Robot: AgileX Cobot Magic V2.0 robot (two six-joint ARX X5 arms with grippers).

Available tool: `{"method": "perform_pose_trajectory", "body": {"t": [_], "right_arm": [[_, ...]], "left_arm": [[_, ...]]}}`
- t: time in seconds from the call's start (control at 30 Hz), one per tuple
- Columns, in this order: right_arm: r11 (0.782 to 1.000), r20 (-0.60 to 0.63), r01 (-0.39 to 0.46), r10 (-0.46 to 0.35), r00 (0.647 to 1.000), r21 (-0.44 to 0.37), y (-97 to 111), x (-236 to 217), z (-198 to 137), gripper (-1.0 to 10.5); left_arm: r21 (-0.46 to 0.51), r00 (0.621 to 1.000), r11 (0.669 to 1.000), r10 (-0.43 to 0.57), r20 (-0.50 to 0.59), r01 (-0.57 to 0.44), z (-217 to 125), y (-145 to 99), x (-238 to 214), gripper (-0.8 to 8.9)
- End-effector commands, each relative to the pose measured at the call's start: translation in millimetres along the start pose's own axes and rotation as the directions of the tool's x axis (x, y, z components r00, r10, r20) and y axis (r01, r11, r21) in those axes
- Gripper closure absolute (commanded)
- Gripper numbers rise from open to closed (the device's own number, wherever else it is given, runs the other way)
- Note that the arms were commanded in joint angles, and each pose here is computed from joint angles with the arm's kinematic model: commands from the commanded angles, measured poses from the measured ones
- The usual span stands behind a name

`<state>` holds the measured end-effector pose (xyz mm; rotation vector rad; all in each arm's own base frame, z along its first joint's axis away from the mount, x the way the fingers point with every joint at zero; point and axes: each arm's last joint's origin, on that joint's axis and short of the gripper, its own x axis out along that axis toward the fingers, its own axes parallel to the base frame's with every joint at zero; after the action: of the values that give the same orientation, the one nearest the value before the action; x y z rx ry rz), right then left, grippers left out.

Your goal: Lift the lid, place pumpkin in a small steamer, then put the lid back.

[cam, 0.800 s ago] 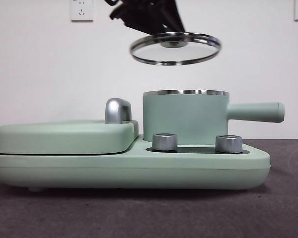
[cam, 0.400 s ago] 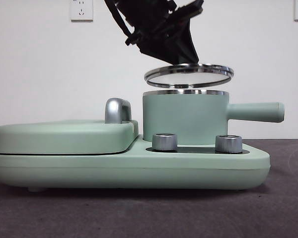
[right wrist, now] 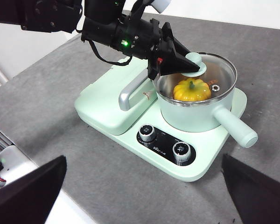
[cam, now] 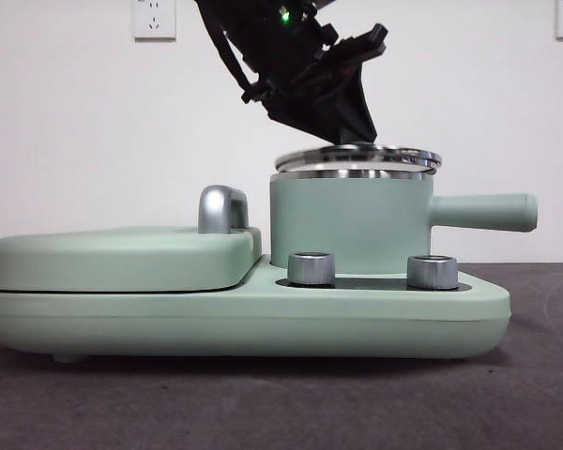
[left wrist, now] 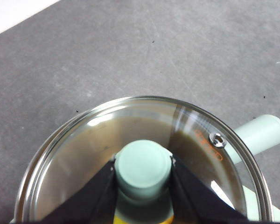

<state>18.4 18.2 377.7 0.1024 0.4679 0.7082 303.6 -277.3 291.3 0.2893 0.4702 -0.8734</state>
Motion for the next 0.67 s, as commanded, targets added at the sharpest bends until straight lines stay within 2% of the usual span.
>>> {"method": "perform_pose_trajectory", "body": {"t": [0.03,0.23,0.53,0.67], "right_arm": [[1.000,0.018,-0.014,0.014,1.000,0.025,1.3,-2.8,3.2,4.1],[0.999,0.019,-0.013,0.013,1.000,0.033,1.3,-2.8,3.3,4.1],[0.999,0.025,-0.011,0.010,1.000,0.050,1.3,-2.8,3.7,4.1],[0.999,0.036,-0.014,0.012,0.999,0.049,1.5,-2.8,4.9,4.1]], "left_arm": [[0.019,0.999,1.000,0.007,0.046,-0.008,9.7,1.9,0.8,7.95],[0.004,0.999,1.000,0.030,0.043,-0.030,7.9,12.7,-0.2,7.95],[0.021,0.997,1.000,0.022,0.077,-0.024,11.7,9.3,0.1,7.95],[0.059,0.998,0.998,0.019,0.067,-0.023,10.1,8.3,1.9,7.95]]}}
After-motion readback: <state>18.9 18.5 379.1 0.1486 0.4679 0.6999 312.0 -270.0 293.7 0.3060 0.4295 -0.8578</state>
